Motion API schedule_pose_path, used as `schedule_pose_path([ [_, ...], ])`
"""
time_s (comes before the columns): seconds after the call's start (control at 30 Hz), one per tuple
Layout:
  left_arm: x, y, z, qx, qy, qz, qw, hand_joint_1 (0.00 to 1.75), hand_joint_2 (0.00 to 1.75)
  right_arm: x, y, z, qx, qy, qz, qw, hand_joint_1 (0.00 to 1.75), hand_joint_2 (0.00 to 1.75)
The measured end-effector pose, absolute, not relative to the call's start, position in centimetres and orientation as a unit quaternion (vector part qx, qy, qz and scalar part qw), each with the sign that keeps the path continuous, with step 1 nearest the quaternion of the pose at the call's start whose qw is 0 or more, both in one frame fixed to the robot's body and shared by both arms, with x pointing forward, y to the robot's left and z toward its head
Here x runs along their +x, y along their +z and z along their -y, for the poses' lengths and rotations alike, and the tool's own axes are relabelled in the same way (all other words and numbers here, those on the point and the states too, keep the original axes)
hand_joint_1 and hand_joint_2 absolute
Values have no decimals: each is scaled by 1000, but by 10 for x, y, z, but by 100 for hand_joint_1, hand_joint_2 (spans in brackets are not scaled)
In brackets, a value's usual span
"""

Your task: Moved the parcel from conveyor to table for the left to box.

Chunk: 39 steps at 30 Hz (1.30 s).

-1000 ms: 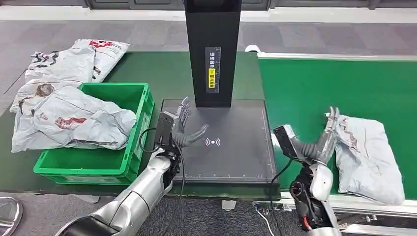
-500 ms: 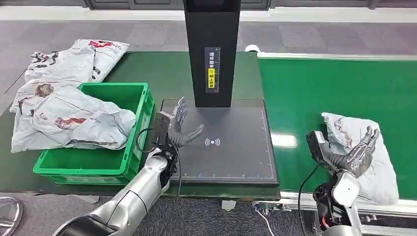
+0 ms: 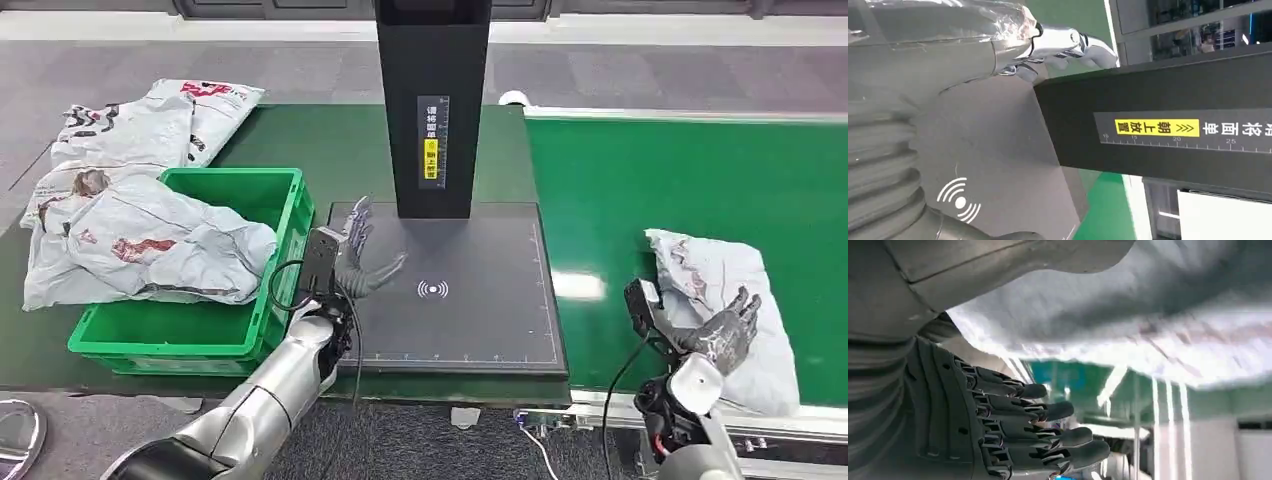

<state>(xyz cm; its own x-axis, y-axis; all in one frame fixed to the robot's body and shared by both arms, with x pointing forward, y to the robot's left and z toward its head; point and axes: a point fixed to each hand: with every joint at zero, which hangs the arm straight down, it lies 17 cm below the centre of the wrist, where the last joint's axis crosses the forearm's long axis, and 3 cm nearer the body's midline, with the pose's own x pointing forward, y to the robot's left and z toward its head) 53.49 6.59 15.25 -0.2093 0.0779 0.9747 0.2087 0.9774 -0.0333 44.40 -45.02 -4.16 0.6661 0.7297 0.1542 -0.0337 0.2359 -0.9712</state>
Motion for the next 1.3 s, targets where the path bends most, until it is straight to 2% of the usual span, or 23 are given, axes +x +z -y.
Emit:
schedule_pose_path([
  [0.13,534,151,-63,-100,-59,772,625,0,175,405,-100,441,-486,339,183,785,0,175],
  [0.4,535,153,-62,-101,-62,771,625,0,175,391,-116,433,-463,383,145,786,0,175],
  [0.43,535,153,-61,-102,-62,771,625,0,175,390,-117,432,-460,388,139,787,175,175],
  [0.9,535,152,-63,-106,-57,770,627,0,175,387,-120,432,-458,417,121,775,175,175],
  [1.3,534,144,-71,-100,-50,766,632,0,175,420,-91,430,-502,369,223,750,175,175],
])
